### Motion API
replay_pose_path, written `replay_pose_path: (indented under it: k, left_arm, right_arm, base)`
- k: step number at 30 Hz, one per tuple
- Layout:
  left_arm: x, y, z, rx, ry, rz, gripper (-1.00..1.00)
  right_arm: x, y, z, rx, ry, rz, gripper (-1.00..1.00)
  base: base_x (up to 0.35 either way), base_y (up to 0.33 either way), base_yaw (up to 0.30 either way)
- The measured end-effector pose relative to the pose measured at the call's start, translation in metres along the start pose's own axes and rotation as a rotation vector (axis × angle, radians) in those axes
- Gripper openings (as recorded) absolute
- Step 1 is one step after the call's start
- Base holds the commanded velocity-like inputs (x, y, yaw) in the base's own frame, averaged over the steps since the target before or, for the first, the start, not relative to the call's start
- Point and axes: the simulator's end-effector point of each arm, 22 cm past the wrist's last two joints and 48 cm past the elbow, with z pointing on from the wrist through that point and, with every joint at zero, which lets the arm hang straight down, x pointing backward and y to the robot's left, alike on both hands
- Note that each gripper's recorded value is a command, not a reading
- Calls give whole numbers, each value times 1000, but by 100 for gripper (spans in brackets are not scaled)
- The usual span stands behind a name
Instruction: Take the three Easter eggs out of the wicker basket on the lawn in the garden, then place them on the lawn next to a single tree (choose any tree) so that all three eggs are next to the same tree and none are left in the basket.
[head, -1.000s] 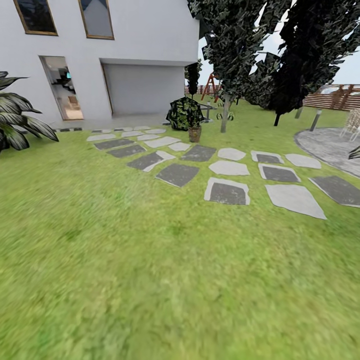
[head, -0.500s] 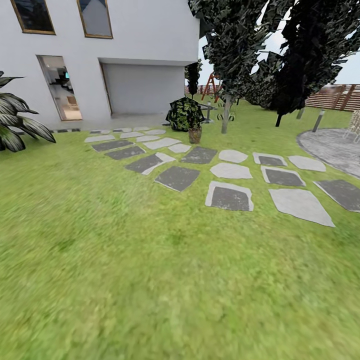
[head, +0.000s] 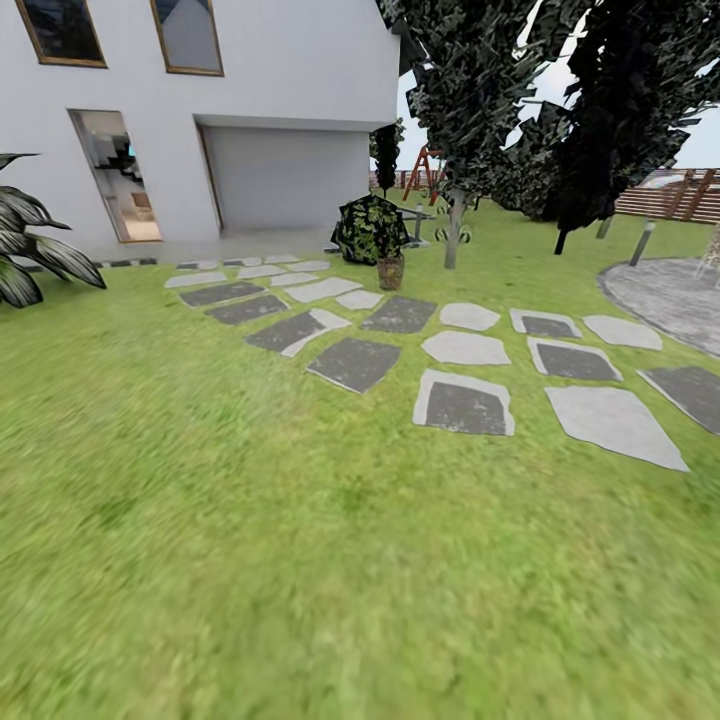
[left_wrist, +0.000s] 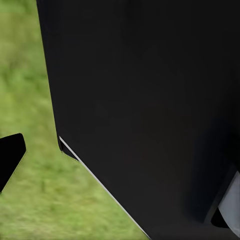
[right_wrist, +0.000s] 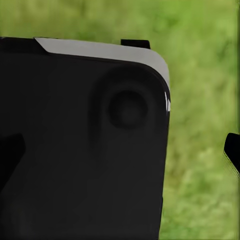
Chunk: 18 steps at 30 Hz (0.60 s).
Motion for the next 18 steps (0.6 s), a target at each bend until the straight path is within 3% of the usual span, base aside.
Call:
replay_pose_path:
  k: [18]
  left_arm:
    - [0, 0, 0, 0, 0, 0, 100]
  right_arm:
    - [0, 0, 0, 0, 0, 0, 100]
  base:
    - [325, 0, 0]
